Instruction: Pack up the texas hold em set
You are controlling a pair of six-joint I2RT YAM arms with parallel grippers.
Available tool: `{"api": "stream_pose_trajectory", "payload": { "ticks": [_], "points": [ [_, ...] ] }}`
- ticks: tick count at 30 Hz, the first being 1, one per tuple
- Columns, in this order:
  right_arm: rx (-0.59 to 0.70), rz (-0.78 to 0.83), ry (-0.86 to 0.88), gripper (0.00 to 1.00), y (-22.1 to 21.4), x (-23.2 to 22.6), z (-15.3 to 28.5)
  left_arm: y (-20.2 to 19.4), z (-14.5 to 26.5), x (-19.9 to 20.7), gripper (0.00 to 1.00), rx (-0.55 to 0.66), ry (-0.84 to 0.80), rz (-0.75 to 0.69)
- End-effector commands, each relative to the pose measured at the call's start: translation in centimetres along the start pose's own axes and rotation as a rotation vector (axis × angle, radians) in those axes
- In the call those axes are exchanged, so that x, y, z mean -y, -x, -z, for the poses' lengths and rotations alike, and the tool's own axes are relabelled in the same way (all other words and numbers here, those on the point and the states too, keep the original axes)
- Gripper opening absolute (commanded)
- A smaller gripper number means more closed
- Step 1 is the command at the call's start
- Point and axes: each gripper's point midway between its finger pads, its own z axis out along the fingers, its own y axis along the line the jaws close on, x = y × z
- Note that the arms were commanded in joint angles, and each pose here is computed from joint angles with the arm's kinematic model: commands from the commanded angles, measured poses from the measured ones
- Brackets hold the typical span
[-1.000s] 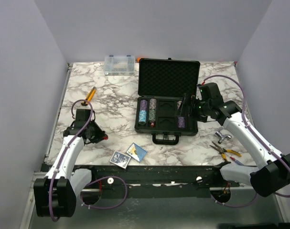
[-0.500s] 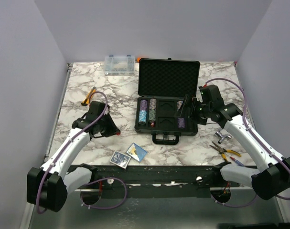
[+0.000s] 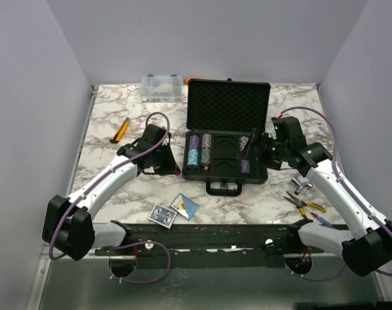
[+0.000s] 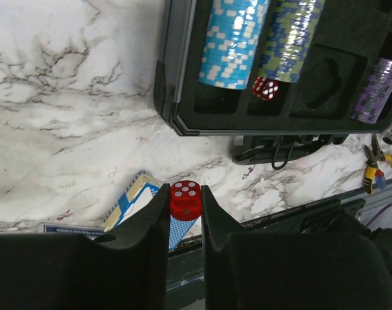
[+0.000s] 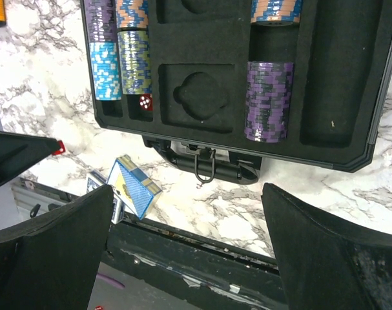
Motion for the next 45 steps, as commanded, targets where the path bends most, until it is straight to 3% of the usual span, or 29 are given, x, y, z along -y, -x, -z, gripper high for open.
{"api": "stream_pose_trajectory", "payload": {
  "ticks": [1, 24, 45],
  "points": [
    [-0.002, 0.006, -0.026, 1.0, -0.5, 0.7, 0.4, 1.5, -0.6, 2.3, 0.0, 0.021, -0.019, -0.025],
    [-0.018, 0.016, -0.052, 1.0, -1.5, 1.7, 0.8, 0.6, -5.6, 4.0, 0.0, -0.062, 0.066, 0.033],
    [-0.031, 0.022, -0.05, 1.0, -1.6, 1.7, 0.3, 0.9, -6.8, 3.4, 0.0, -0.048, 0.107, 0.057]
  ]
}}
